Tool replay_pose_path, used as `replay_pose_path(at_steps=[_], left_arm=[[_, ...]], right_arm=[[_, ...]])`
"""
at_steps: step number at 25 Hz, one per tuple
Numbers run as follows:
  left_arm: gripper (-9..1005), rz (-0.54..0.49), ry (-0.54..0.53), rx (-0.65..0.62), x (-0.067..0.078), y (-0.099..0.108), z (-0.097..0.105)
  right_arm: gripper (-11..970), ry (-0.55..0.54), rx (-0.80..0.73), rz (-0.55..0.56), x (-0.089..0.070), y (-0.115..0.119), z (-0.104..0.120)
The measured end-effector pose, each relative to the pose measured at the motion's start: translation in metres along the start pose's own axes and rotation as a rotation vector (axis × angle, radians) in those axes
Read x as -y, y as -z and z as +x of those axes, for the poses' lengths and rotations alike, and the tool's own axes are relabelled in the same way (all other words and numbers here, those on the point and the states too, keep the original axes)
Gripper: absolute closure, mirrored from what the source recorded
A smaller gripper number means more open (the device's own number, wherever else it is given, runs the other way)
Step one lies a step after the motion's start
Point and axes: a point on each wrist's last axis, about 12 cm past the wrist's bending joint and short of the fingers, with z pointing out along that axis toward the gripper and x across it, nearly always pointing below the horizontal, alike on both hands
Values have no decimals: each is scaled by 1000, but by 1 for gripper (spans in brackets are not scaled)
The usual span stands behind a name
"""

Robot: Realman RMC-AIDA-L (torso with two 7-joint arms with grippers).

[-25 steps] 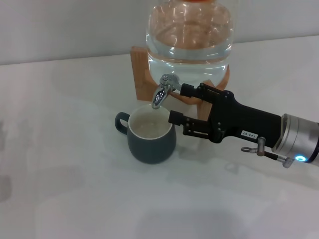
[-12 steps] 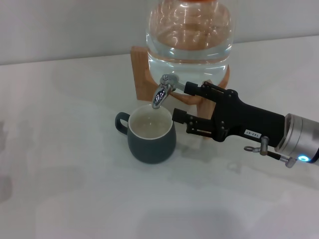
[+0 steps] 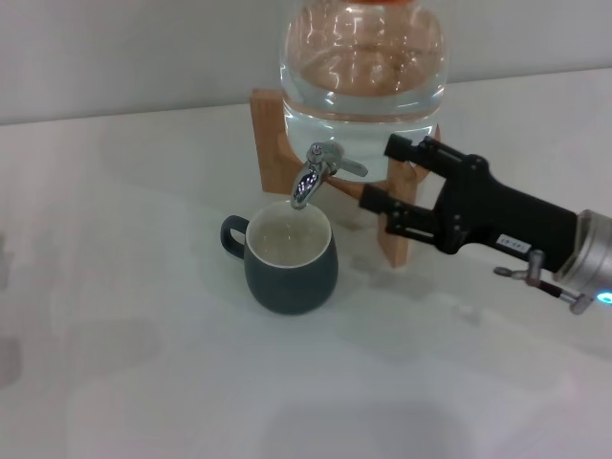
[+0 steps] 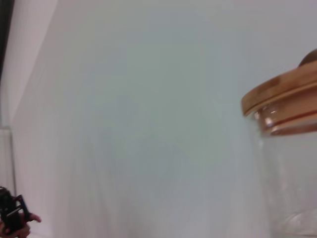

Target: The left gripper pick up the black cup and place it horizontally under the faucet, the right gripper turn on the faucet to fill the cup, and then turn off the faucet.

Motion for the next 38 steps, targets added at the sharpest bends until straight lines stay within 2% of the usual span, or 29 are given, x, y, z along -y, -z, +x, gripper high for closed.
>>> replay_pose_path(at_steps=[8, 17, 26, 33, 38], left_arm=[[117, -4, 1, -2, -1, -1, 0], [117, -19, 11, 0, -3, -2, -1], [117, -74, 46, -9, -9, -4, -1], [117, -149, 60, -19, -21, -1, 3], [117, -206, 63, 40, -31, 3, -1]], right_arm=[[119, 33, 55, 139, 15, 25, -11], [119, 75, 89, 373, 38, 58, -20], [119, 120, 94, 610, 55, 81, -20], [119, 184, 91, 700, 63, 89, -22], [119, 223, 118, 736, 67, 90, -27]])
